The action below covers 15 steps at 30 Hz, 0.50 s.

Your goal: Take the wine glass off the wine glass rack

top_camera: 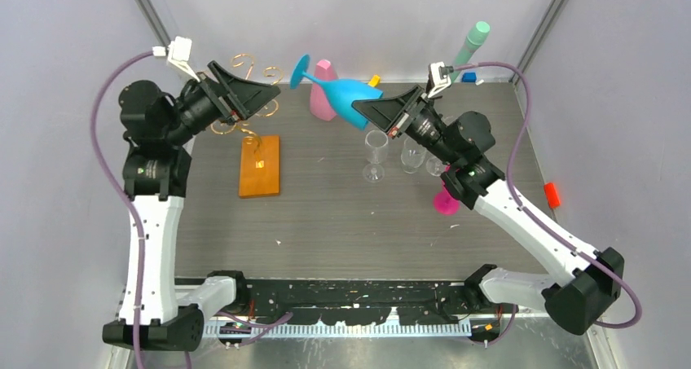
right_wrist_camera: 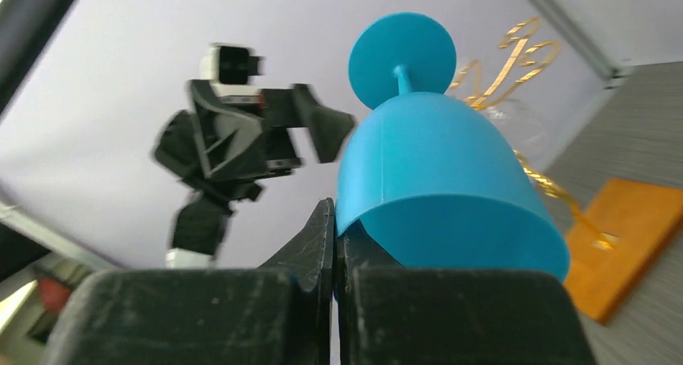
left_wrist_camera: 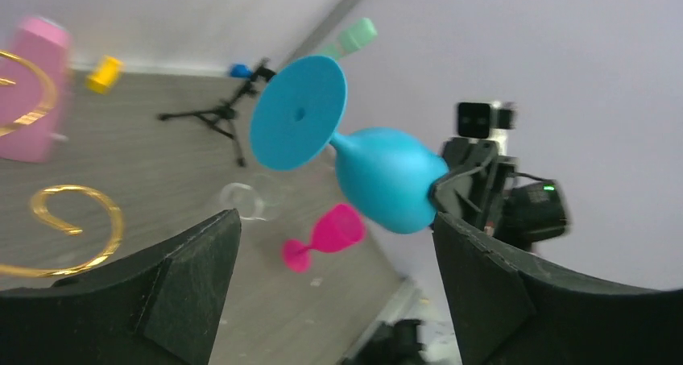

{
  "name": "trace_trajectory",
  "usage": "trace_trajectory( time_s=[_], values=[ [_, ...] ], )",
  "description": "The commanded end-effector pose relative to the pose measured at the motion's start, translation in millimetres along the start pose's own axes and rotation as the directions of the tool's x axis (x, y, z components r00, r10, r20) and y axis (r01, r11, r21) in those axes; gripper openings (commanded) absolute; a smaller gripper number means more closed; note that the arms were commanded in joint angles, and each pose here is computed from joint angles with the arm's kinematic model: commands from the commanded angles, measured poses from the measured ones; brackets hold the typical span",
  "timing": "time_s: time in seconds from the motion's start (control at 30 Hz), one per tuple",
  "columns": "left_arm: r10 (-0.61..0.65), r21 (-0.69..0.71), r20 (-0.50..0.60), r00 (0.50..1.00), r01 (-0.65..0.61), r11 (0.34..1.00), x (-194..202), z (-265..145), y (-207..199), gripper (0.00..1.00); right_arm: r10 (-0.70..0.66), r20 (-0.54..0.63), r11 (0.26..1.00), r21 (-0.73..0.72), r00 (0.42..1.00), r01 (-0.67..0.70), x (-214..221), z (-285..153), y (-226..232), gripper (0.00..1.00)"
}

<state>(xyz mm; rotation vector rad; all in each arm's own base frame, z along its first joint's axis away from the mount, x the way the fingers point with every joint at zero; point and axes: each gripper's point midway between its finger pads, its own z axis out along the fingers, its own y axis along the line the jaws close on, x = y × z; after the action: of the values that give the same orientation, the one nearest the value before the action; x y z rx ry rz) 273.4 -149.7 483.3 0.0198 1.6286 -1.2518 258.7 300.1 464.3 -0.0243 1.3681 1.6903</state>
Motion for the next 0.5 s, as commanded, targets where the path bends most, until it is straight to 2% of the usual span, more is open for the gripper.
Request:
trace_trajectory(
  time_s=[0.0,0.07,0.13,0.27,0.33,0.47],
  values=[
    [0.275,-0.314,-0.072,0.959,-0.283,0.906,4,-35,46,0.92,-0.176,-0.025,0.95,0.257,0.984,0.176,-7,-15,-42,0.0],
    [0.331,-0.417,-0.05,0.942,-0.321,0.85,-7,-47,59,0.93,-0.196,-0.083,0.928,0.305,0.977,0.213,-1,-20,-52,0.0],
    [0.371,-0.506,-0.016,0.929,-0.327,0.798,-18,-58,68,0.94,-0.208,-0.191,0.907,0.329,0.959,0.262,13,-26,-63,0.0],
    [0.422,-0.631,0.056,0.905,-0.295,0.717,-35,-79,80,0.96,-0.198,-0.415,0.888,0.307,0.888,0.341,47,-41,-79,0.0],
    [0.434,-0.651,0.08,0.897,-0.283,0.705,-39,-84,80,0.97,-0.183,-0.509,0.88,0.297,0.841,0.372,64,-51,-87,0.0],
    [0.445,-0.659,0.098,0.89,-0.277,0.699,-40,-86,81,0.98,-0.15,-0.693,0.835,0.293,0.705,0.466,96,-77,-111,0.0]
  ],
)
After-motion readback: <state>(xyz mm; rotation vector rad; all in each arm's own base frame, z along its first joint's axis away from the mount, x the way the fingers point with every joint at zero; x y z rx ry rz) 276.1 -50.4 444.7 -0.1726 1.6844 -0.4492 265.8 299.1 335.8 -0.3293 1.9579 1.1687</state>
